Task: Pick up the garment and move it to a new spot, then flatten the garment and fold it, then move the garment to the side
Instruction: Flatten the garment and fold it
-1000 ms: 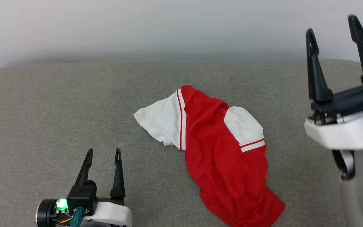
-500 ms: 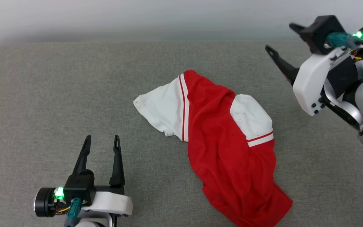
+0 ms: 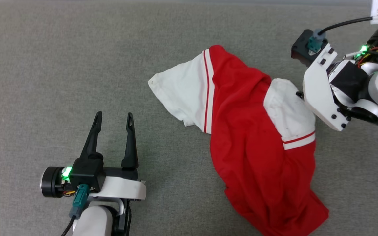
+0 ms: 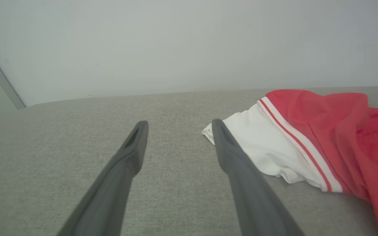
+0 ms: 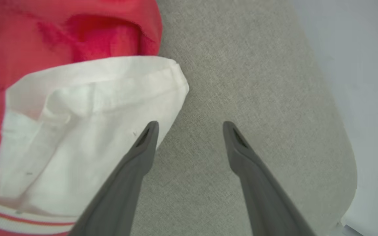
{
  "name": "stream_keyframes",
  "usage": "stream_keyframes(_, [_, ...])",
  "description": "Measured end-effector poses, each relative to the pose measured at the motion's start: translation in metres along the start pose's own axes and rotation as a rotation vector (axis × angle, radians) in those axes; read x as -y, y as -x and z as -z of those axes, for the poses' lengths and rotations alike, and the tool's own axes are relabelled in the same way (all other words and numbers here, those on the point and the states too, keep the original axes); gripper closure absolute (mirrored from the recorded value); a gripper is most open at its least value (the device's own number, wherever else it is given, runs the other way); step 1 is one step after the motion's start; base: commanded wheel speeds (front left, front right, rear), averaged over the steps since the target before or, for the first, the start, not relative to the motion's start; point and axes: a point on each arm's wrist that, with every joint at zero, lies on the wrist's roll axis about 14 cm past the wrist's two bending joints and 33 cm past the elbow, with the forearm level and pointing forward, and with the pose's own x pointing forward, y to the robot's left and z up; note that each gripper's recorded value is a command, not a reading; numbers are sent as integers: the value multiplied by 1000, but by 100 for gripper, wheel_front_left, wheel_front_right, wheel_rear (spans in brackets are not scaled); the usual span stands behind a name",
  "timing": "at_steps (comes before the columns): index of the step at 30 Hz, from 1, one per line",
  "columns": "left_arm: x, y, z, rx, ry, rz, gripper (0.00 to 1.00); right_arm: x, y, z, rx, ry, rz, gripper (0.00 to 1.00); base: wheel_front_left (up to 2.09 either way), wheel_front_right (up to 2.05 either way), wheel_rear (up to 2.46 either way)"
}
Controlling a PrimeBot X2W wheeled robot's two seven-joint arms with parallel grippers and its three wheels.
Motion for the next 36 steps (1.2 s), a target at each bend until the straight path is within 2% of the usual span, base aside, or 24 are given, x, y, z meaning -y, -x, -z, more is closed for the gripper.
stream_keyframes(7, [-9, -4, 15, -38, 1, -30, 0, -30, -52, 27, -109, 34, -114, 0, 0, 0, 0])
stream_keyframes(14, [-14, -6, 18, -45, -3, -45, 0, -38, -63, 29, -84, 30, -136, 0, 0, 0, 0])
stream_keyframes(15, [-13, -6, 17, -43, -3, -43, 0, -39, -62, 28, -75, 35, -131, 59, 0, 0, 0])
stream_keyframes(16, [-13, -6, 16, -40, -2, -41, 0, -39, -60, 27, -65, 38, -128, 100, 0, 0, 0])
stream_keyframes(20, [-9, -3, 8, -23, -1, -31, 0, -43, -48, 22, 5, 25, -121, 100, 0, 0, 0])
stream_keyframes(27, [-10, 17, -9, 8, 7, -39, 0, -17, 6, 9, 190, -22, -30, 100, 0, 0, 0])
stream_keyframes(31, [-5, 23, -17, 27, 9, -26, 0, 1, 35, 40, 192, -79, 35, 100, 0, 0, 0])
stream_keyframes(36, [1, 26, -23, 44, 15, -11, 0, 11, 55, 92, 172, -208, 80, 100, 0, 0, 0])
